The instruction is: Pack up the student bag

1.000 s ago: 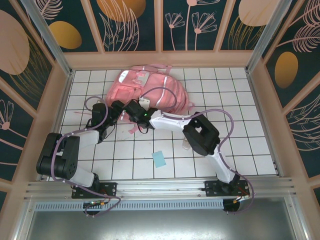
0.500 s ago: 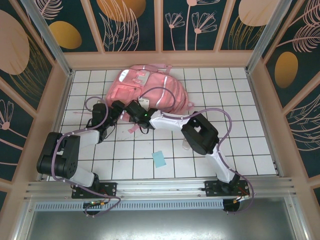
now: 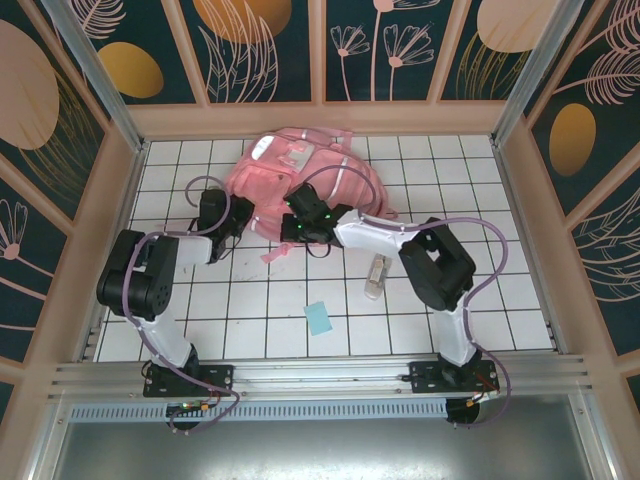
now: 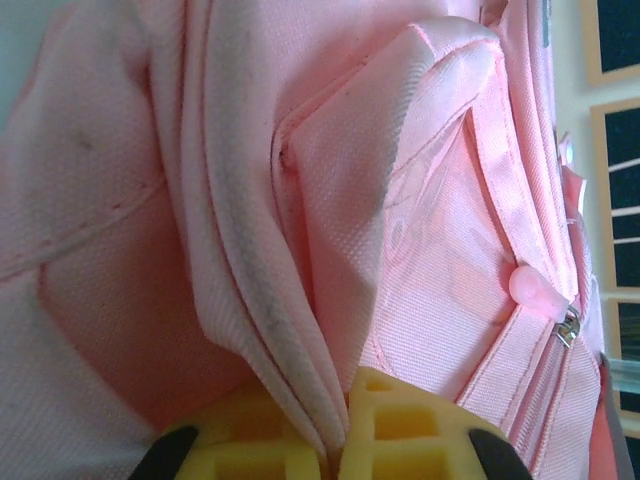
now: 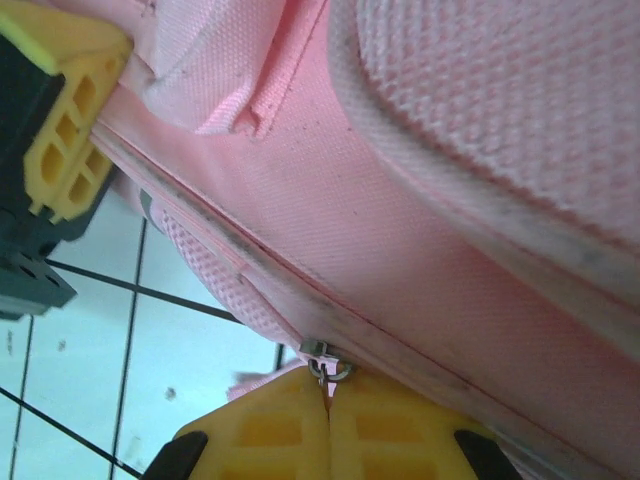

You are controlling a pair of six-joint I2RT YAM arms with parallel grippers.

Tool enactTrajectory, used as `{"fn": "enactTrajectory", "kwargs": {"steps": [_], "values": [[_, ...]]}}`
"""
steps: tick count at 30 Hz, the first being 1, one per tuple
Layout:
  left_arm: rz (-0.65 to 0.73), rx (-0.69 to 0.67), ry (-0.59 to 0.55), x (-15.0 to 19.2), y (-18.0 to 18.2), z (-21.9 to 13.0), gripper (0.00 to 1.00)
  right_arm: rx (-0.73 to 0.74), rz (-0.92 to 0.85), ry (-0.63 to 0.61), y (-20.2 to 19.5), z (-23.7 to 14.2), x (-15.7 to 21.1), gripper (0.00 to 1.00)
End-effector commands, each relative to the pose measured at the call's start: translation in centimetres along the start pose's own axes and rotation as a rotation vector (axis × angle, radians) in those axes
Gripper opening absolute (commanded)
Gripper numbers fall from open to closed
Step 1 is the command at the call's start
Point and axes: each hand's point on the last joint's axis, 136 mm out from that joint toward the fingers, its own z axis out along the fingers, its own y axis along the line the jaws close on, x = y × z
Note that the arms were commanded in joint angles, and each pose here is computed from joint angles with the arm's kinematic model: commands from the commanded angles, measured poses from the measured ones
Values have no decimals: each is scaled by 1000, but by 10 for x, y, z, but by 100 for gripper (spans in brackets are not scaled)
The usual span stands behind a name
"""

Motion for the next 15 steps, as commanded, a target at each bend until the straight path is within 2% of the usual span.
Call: {"fn": "enactTrajectory", "kwargs": {"steps": [1, 6, 10, 15], "values": [[50, -98, -145, -36, 18, 2, 0, 139, -97, 140, -47, -25, 30, 0], [103, -124, -162, -44, 12, -2, 0, 372, -223, 167, -105, -44, 26, 0], [110, -139, -170, -47, 12, -3, 0, 381, -216, 213, -120, -62, 37, 0], [120, -157, -184, -57, 13, 0, 0, 504, -194, 201, -162, -87, 36, 0]]}}
